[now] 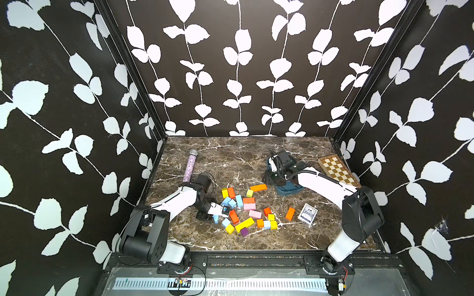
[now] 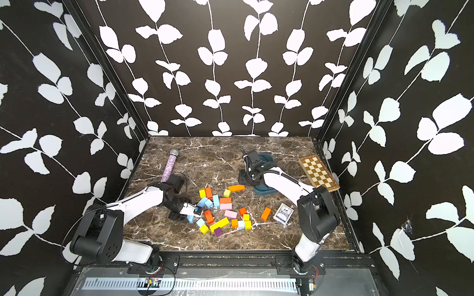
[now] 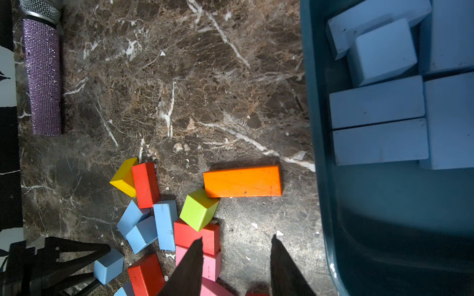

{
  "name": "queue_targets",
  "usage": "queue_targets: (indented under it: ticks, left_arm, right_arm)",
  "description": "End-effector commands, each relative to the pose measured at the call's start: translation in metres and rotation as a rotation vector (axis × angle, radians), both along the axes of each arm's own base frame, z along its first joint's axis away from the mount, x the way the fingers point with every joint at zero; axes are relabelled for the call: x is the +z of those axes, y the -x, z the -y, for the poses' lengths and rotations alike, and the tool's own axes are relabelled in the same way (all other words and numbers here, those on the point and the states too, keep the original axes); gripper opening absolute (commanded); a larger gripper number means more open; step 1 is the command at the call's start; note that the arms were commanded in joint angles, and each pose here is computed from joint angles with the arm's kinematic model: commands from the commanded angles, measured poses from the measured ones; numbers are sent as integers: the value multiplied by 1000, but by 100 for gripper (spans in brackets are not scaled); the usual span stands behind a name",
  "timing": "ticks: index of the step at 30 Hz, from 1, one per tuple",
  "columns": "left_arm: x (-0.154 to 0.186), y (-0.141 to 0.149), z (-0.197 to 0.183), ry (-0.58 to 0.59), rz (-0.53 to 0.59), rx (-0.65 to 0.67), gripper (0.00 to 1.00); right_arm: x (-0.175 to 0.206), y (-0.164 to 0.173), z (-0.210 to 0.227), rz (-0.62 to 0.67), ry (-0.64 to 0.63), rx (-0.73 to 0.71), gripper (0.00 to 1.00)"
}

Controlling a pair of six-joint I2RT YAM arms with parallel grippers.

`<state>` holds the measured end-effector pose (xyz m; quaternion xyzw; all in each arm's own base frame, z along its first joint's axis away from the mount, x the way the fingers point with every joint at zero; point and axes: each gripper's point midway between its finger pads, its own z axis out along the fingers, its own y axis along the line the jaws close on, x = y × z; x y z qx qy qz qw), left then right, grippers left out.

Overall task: Pick out the blue building blocks
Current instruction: Pick up the building block from the center of the board.

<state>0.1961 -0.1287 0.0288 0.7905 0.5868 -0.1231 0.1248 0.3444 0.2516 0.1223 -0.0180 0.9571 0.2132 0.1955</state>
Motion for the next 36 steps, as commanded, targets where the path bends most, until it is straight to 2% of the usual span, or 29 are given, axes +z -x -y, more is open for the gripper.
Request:
queue_targets:
  ticks: [1, 7, 12, 14, 18, 23, 27, 36]
  left_arm:
    - [-7, 3, -1, -9, -5, -13, 44]
    - [-3, 3, 7, 34, -24, -20, 30]
    - [25, -12, 27, 148, 22, 7, 25]
    - [43, -22, 39, 218, 55, 23, 24]
    - [89, -55, 68, 404, 133, 96, 24]
    - [130, -92, 97, 547, 214, 147, 24]
    - [147, -108, 114, 604, 240, 148, 23]
    - [161, -122, 132, 660, 259, 136, 23]
  right_arm:
    - [13, -1, -2, 38, -27, -20, 42]
    - [17, -3, -7, 35, -43, -10, 41]
    - [27, -11, -15, 50, -68, 2, 41]
    - [29, -12, -17, 50, -77, 6, 41]
    - [57, -24, -26, 109, -138, 10, 42]
    - [77, -27, -44, 121, -258, 59, 42]
    - [90, -28, -53, 135, -313, 105, 42]
    - [106, -27, -55, 168, -352, 142, 44]
